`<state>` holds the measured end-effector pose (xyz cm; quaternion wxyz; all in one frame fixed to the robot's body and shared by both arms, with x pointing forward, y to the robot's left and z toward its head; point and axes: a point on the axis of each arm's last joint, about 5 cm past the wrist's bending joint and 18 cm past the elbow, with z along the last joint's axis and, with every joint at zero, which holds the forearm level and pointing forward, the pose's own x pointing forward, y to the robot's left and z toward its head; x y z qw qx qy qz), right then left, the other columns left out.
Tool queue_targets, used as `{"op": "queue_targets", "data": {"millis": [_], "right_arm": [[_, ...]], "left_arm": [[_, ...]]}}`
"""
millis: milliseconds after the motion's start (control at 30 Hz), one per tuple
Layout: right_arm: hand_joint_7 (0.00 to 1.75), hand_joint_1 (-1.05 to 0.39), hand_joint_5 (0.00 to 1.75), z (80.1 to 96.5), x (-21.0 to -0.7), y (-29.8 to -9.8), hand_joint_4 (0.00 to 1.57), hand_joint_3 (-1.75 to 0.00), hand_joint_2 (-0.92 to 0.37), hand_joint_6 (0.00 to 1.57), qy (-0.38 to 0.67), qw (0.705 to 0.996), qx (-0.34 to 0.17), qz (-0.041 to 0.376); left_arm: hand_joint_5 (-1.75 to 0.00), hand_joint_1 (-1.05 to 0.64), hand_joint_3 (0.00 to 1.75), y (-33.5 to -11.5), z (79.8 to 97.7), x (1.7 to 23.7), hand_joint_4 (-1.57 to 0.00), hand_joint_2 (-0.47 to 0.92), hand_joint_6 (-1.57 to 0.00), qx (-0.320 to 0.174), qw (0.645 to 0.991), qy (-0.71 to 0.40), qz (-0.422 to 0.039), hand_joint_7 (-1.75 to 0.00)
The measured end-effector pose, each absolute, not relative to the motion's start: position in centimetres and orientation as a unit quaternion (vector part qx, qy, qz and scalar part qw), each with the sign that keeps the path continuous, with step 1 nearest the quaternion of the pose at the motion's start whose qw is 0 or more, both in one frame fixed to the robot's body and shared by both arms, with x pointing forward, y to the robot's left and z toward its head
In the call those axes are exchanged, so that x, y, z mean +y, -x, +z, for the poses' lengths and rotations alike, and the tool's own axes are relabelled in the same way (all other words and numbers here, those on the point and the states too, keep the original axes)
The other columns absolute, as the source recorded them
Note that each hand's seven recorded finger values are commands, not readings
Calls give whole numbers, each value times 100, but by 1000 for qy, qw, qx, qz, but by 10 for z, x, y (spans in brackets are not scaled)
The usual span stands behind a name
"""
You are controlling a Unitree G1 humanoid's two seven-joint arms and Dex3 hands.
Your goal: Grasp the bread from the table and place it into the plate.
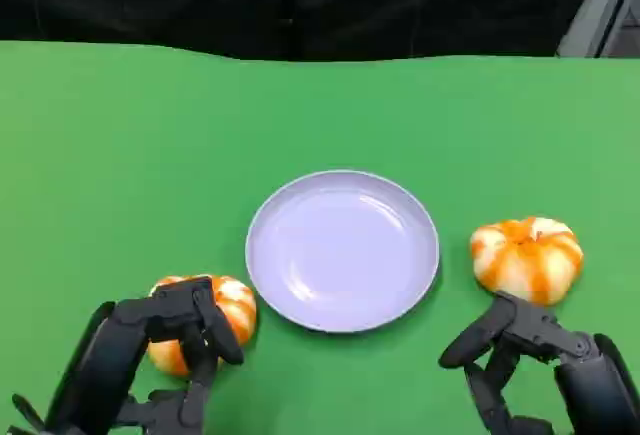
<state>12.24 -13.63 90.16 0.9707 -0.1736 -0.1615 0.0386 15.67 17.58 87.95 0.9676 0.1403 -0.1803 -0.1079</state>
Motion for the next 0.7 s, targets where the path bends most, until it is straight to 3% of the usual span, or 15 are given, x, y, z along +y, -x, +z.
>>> {"op": "queue_targets", "data": {"millis": [700], "right_arm": [[123,-13,163,902,-136,-122,78,-116,-44,72,174,971,-160,43]], "left_arm": [[-160,7,147,-158,879,176,-91,30,-90,-182,966,-145,-111,-129]]}}
